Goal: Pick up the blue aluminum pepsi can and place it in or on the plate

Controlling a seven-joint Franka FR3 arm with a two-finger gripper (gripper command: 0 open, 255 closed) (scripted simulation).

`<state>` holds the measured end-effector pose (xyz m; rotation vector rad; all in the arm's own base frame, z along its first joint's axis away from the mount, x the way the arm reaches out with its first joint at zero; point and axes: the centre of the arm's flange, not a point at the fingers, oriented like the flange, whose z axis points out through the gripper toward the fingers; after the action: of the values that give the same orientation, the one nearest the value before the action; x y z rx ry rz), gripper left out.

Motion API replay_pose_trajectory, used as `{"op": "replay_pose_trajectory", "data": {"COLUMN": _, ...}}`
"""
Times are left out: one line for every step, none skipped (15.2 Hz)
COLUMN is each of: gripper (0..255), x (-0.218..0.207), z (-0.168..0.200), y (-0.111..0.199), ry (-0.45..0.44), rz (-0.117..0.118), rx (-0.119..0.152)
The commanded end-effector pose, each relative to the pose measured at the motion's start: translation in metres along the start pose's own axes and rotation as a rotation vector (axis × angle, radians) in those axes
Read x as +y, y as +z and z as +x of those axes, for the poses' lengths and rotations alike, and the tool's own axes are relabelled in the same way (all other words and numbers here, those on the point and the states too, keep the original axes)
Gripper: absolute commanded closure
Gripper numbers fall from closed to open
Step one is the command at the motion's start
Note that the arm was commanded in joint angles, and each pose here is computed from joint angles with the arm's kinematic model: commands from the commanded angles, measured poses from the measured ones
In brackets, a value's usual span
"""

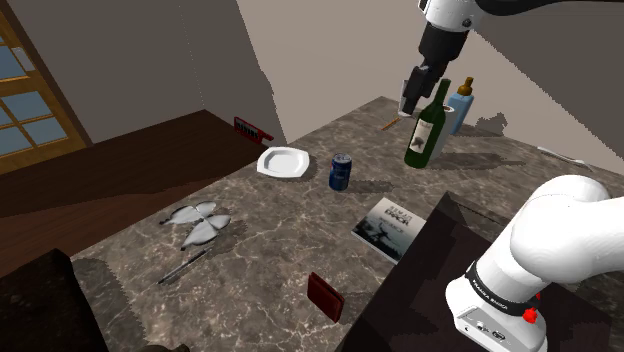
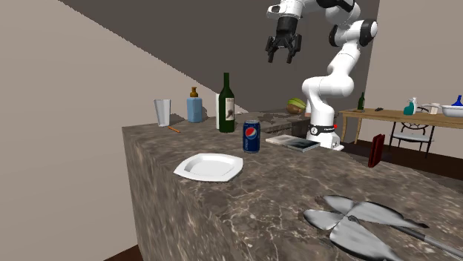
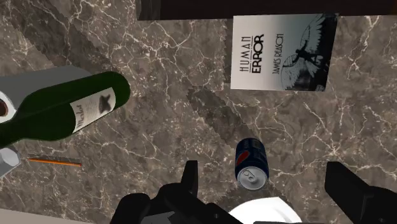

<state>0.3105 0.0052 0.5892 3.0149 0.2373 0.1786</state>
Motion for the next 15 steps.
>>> {"op": "replay_pose_trajectory", "data": {"gripper": 0, "x": 0.0, "z": 0.0, "y": 0.0, "ry": 0.0, "rz": 0.0, "rx": 0.0}}
{"op": "replay_pose_trajectory", "data": {"gripper": 0, "x": -0.002, "z": 0.009, "y": 0.011, "ry": 0.003, "rz": 0.0, "rx": -0.006}}
{"op": "replay_pose_trajectory", "data": {"gripper": 0, "x": -0.004, "z": 0.017, "y": 0.021, "ry": 0.006, "rz": 0.001, "rx": -0.013}}
{"op": "replay_pose_trajectory", "data": {"gripper": 0, "x": -0.006, "z": 0.025, "y": 0.032, "ry": 0.01, "rz": 0.001, "rx": -0.019}}
{"op": "replay_pose_trajectory", "data": {"gripper": 0, "x": -0.008, "z": 0.034, "y": 0.043, "ry": 0.013, "rz": 0.002, "rx": -0.025}}
{"op": "replay_pose_trajectory", "data": {"gripper": 0, "x": -0.01, "z": 0.042, "y": 0.054, "ry": 0.016, "rz": 0.002, "rx": -0.031}}
{"op": "replay_pose_trajectory", "data": {"gripper": 0, "x": -0.012, "z": 0.05, "y": 0.064, "ry": 0.019, "rz": 0.002, "rx": -0.038}}
{"op": "replay_pose_trajectory", "data": {"gripper": 0, "x": -0.014, "z": 0.059, "y": 0.075, "ry": 0.022, "rz": 0.003, "rx": -0.044}}
{"op": "replay_pose_trajectory", "data": {"gripper": 0, "x": -0.016, "z": 0.067, "y": 0.086, "ry": 0.026, "rz": 0.003, "rx": -0.05}}
{"op": "replay_pose_trajectory", "data": {"gripper": 0, "x": -0.017, "z": 0.075, "y": 0.097, "ry": 0.029, "rz": 0.004, "rx": -0.056}}
{"op": "replay_pose_trajectory", "data": {"gripper": 0, "x": -0.019, "z": 0.083, "y": 0.108, "ry": 0.032, "rz": 0.004, "rx": -0.063}}
{"op": "replay_pose_trajectory", "data": {"gripper": 0, "x": -0.021, "z": 0.091, "y": 0.119, "ry": 0.035, "rz": 0.004, "rx": -0.069}}
{"op": "replay_pose_trajectory", "data": {"gripper": 0, "x": -0.023, "z": 0.099, "y": 0.131, "ry": 0.039, "rz": 0.005, "rx": -0.075}}
{"op": "replay_pose_trajectory", "data": {"gripper": 0, "x": -0.025, "z": 0.106, "y": 0.142, "ry": 0.042, "rz": 0.005, "rx": -0.081}}
{"op": "replay_pose_trajectory", "data": {"gripper": 0, "x": -0.026, "z": 0.114, "y": 0.153, "ry": 0.045, "rz": 0.006, "rx": -0.088}}
